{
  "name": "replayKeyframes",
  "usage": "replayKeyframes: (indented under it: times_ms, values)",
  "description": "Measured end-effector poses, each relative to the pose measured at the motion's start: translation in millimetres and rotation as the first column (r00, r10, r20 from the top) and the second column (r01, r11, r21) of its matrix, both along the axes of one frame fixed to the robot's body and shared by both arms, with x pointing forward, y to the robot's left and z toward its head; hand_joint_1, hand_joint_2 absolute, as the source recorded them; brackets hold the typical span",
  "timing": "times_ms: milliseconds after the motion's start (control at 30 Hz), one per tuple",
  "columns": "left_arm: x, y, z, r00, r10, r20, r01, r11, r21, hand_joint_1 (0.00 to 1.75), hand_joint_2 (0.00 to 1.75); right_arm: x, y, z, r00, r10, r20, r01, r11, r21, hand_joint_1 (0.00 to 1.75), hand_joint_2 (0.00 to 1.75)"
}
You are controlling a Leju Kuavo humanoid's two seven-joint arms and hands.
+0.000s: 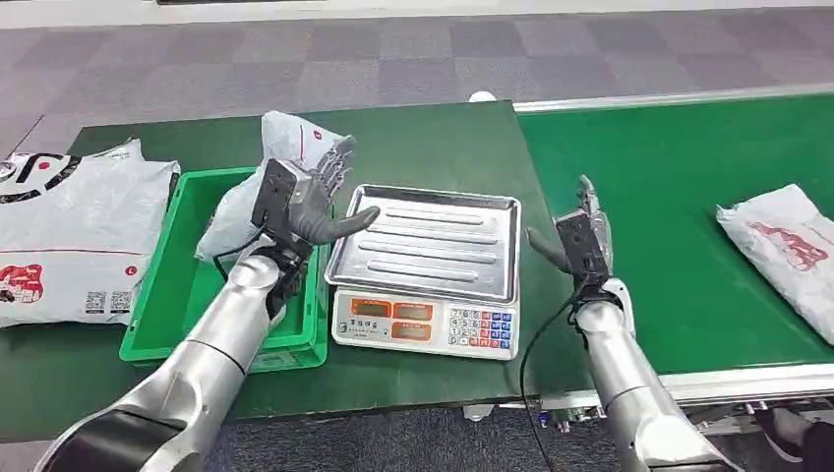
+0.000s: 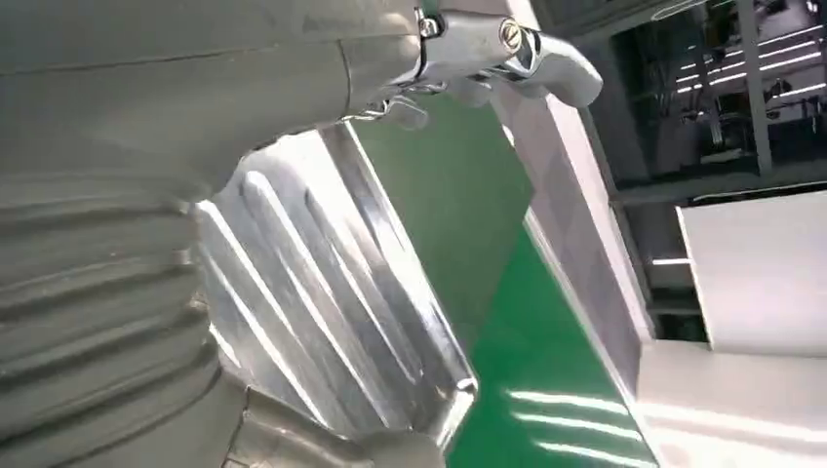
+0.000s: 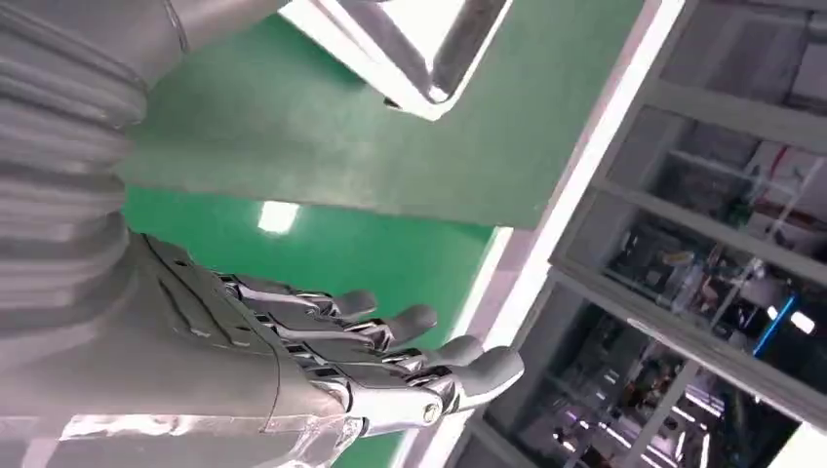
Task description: Moved the parcel from conveyor to table for the left to box.
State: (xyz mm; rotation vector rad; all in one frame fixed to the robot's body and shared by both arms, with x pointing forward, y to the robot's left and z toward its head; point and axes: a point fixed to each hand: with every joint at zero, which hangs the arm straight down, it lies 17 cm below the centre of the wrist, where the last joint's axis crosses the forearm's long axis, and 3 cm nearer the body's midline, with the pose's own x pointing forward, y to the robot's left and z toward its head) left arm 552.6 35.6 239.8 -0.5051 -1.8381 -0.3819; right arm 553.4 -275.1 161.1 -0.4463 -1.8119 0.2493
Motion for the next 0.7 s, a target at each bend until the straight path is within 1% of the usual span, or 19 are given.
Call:
replayKeyframes:
  times_ms: [100, 167, 200, 267, 333, 400, 467, 533, 700]
  values:
    - [-2.2, -7.7, 2.5, 0.998, -0.022, -0.051, 0.018, 0.996, -0.083, 0.00, 1.75, 1.3, 4.7, -2.1, 1.000, 0.008, -0.007, -0.008, 1.000, 0.016, 0.00, 1.75]
    - [-2.3, -13.7, 0.8, 0.997, -0.009, -0.073, 0.001, 0.994, -0.105, 0.00, 1.75, 2.5, 12.4, -2.4, 1.000, 0.020, -0.008, -0.020, 1.000, 0.021, 0.00, 1.75]
    - [-2.2, -17.5, 0.4, 0.997, 0.009, -0.075, -0.017, 0.994, -0.108, 0.00, 1.75, 3.2, 15.8, -1.8, 1.000, 0.025, -0.006, -0.025, 0.999, 0.025, 0.00, 1.75]
    - [1.3, -20.6, -1.8, 0.993, 0.081, -0.081, -0.089, 0.991, -0.100, 0.00, 1.75, 4.8, 25.1, -1.2, 0.999, 0.035, -0.002, -0.034, 0.999, 0.041, 0.00, 1.75]
    - [2.5, -24.2, -4.7, 0.983, 0.106, -0.149, -0.131, 0.977, -0.170, 0.00, 1.75, 6.4, 35.6, 1.0, 0.998, 0.054, 0.012, -0.054, 0.996, 0.068, 0.00, 1.75]
    - [1.7, -24.9, -9.3, 0.976, 0.129, -0.178, -0.165, 0.965, -0.205, 0.00, 1.75, 6.5, 41.5, 2.9, 0.997, 0.066, 0.029, -0.069, 0.993, 0.097, 0.00, 1.75]
    - [-0.5, -22.6, -14.9, 0.973, 0.164, -0.162, -0.195, 0.962, -0.194, 0.00, 1.75, 5.9, 41.9, 4.8, 0.997, 0.062, 0.045, -0.067, 0.991, 0.118, 0.00, 1.75]
    - [-4.4, -23.0, -20.7, 0.974, 0.177, -0.143, -0.201, 0.963, -0.178, 0.00, 1.75, 5.0, 43.7, 0.8, 0.998, 0.053, 0.038, -0.057, 0.992, 0.115, 0.00, 1.75]
    - [-19.5, -41.0, -35.7, 0.984, 0.138, -0.111, -0.150, 0.983, -0.105, 0.00, 1.75, -1.6, 46.7, -11.4, 0.999, 0.043, 0.020, -0.044, 0.995, 0.092, 0.00, 1.75]
